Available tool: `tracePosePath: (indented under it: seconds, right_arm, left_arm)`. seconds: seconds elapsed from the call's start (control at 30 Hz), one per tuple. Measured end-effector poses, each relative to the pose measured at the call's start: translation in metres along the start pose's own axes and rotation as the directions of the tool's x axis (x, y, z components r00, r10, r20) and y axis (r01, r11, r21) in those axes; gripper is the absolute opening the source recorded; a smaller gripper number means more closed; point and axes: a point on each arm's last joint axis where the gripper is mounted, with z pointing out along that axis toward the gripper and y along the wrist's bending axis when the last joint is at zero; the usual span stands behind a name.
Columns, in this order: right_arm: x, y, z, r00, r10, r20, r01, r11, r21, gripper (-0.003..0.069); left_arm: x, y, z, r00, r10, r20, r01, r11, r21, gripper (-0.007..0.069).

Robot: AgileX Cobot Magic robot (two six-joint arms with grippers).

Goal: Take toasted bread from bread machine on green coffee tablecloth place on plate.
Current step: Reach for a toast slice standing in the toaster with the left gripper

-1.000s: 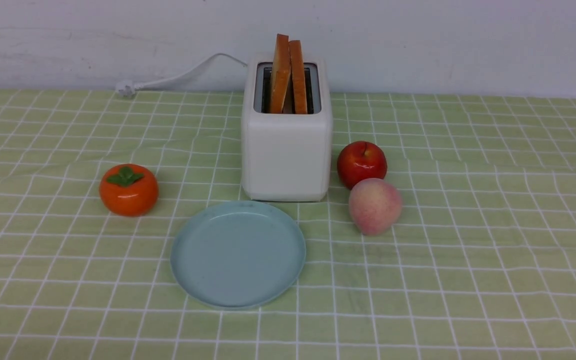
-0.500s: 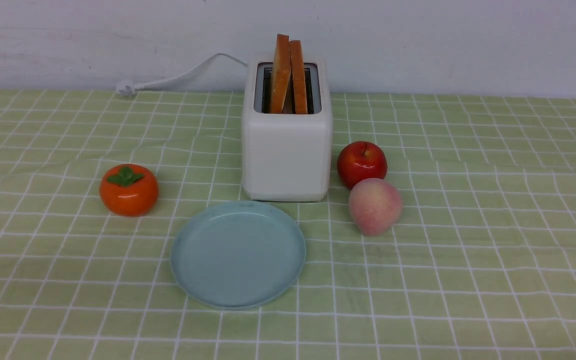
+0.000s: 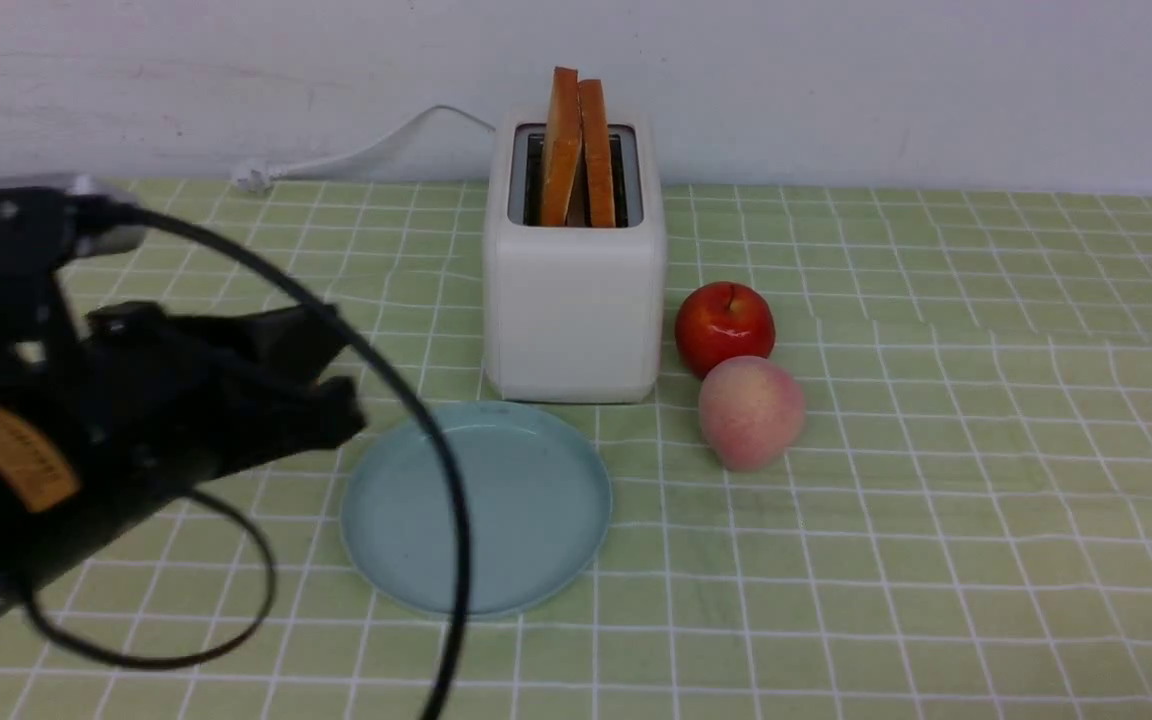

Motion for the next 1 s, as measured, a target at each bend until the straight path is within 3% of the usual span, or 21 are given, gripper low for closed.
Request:
tracePosePath:
  seconds: [0.03, 0.07, 0.13, 0.17, 0.23, 0.4, 0.53, 0.6, 0.77, 1.0]
  right_arm:
    - [-0.001, 0.002, 0.001, 0.999, -0.018, -0.03, 0.018, 1.0, 0.0, 0.0113]
    - [-0.018, 0.017, -0.001, 0.987, -0.115, -0.115, 0.113, 0.993, -0.029, 0.0061]
    - [-0.035, 0.031, 0.0, 0.956, -0.22, -0.196, 0.211, 0.975, -0.068, 0.0025]
    - [-0.037, 0.033, -0.001, 0.954, -0.224, -0.197, 0.214, 0.974, -0.073, 0.0022]
    - [-0.056, 0.047, -0.001, 0.913, -0.317, -0.256, 0.293, 0.947, -0.129, 0.0002]
    - [-0.073, 0.062, 0.001, 0.883, -0.376, -0.28, 0.331, 0.923, -0.195, 0.0]
    - [-0.073, 0.064, 0.001, 0.877, -0.392, -0.278, 0.338, 0.915, -0.221, 0.0001]
    - [-0.073, 0.064, 0.001, 0.876, -0.394, -0.278, 0.341, 0.914, -0.222, 0.0002]
    - [-0.073, 0.065, 0.001, 0.879, -0.388, -0.277, 0.332, 0.916, -0.226, 0.0003]
    - [-0.073, 0.066, 0.001, 0.883, -0.38, -0.275, 0.323, 0.918, -0.231, 0.0008]
  left_arm:
    - [-0.001, -0.001, 0.0, 1.0, 0.0, 0.002, 0.0, 1.0, 0.004, -0.0013]
    - [0.0, -0.006, 0.02, 0.999, 0.01, 0.053, -0.012, 0.999, 0.036, -0.0013]
    - [0.002, -0.007, 0.041, 0.995, 0.018, 0.099, -0.024, 0.998, 0.057, -0.0011]
    - [0.004, -0.007, 0.045, 0.995, 0.019, 0.1, -0.025, 0.998, 0.057, -0.001]
    - [0.008, -0.007, 0.071, 0.993, 0.018, 0.12, -0.025, 0.998, 0.061, 0.0029]
    - [0.021, -0.004, 0.122, 0.988, 0.059, 0.139, -0.067, 0.996, 0.051, 0.0188]
    - [0.037, 0.005, 0.162, 0.981, 0.147, 0.127, -0.145, 0.989, -0.024, 0.0356]
    - [0.039, 0.01, 0.175, 0.978, 0.163, 0.132, -0.154, 0.985, -0.074, 0.0397]
    - [0.039, 0.014, 0.201, 0.969, 0.203, 0.143, -0.184, 0.974, -0.133, 0.0415]
    - [0.04, 0.018, 0.225, 0.961, 0.25, 0.118, -0.229, 0.959, -0.167, 0.0378]
